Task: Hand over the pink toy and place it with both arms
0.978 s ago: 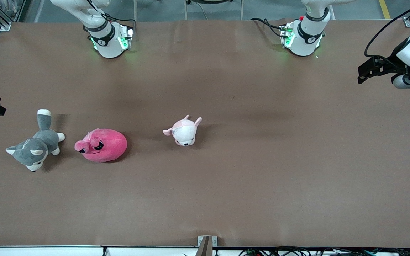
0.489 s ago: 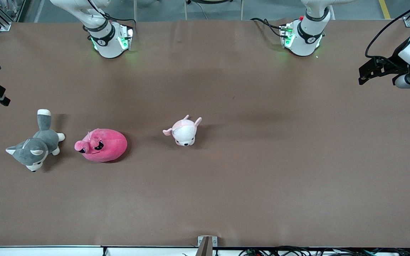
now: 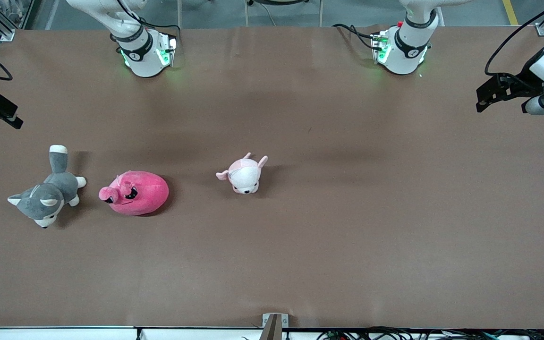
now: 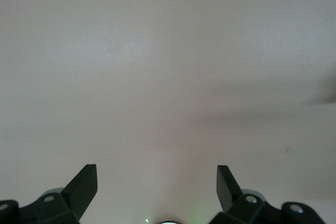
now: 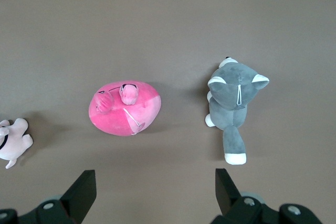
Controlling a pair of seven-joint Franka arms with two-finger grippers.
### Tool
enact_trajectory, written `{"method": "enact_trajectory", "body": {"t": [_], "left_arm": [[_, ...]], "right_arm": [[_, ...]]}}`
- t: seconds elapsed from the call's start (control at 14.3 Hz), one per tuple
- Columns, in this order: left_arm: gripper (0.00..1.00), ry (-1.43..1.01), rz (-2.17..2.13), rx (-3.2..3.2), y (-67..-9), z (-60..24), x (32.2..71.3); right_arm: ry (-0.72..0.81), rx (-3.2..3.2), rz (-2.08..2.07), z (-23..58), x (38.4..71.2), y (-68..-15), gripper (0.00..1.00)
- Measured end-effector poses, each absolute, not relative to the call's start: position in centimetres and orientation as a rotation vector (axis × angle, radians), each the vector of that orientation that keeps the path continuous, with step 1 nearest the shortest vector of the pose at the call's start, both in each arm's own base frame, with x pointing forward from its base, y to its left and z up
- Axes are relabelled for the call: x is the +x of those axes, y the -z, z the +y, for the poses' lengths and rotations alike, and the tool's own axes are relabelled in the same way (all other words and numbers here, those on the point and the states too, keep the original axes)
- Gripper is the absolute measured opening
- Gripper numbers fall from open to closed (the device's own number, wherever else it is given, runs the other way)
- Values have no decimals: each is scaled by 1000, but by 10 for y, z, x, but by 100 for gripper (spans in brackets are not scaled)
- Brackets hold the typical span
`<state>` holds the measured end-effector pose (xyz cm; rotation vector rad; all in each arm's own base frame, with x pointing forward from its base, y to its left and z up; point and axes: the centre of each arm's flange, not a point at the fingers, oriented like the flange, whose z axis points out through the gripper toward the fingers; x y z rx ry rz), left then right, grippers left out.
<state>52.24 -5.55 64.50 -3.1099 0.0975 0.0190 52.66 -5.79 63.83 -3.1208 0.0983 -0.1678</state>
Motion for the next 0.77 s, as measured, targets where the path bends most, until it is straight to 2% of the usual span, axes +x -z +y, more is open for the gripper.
{"method": "enact_trajectory", "body": {"t": [0.77], "left_arm": [[100,-9,93,-3113,-647,-54,527]], "right_arm": [[154,-3180,63,-53,527,-635,100]]}}
